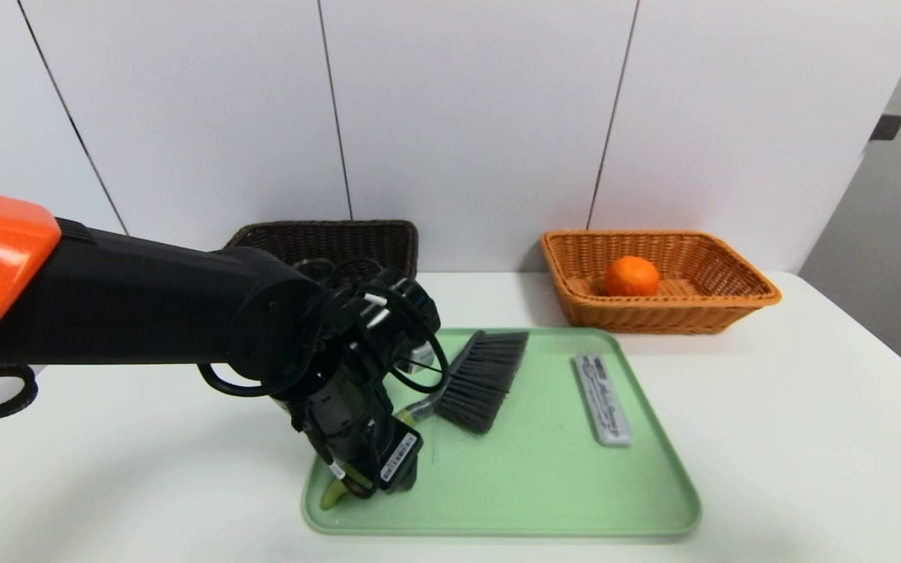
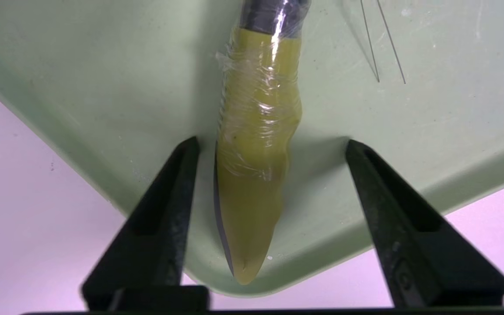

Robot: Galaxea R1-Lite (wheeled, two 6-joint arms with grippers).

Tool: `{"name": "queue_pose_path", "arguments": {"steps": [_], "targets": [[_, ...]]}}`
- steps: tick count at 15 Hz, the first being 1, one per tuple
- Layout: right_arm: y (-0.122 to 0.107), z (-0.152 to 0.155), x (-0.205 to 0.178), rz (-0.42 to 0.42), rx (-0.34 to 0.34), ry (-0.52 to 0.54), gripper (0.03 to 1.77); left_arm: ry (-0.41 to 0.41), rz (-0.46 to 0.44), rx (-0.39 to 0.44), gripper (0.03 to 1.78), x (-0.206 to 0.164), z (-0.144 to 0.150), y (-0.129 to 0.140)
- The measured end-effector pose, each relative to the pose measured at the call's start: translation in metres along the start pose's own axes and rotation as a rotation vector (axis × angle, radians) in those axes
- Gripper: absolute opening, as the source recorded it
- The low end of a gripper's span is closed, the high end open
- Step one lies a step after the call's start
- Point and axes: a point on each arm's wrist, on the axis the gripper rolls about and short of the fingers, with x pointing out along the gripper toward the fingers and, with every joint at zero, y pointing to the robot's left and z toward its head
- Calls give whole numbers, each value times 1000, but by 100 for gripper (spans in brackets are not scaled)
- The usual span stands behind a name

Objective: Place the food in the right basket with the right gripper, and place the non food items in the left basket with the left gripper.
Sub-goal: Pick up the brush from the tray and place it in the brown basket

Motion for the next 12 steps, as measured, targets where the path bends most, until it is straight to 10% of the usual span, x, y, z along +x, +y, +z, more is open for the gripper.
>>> {"name": "queue_pose_path", "arguments": {"steps": [5, 12], "targets": [[0, 0, 0, 1, -2, -2, 170, -3, 0, -4, 44, 4, 2, 0], [0, 0, -1, 0, -4, -4, 170, 1, -1, -9, 44, 4, 2, 0]]}}
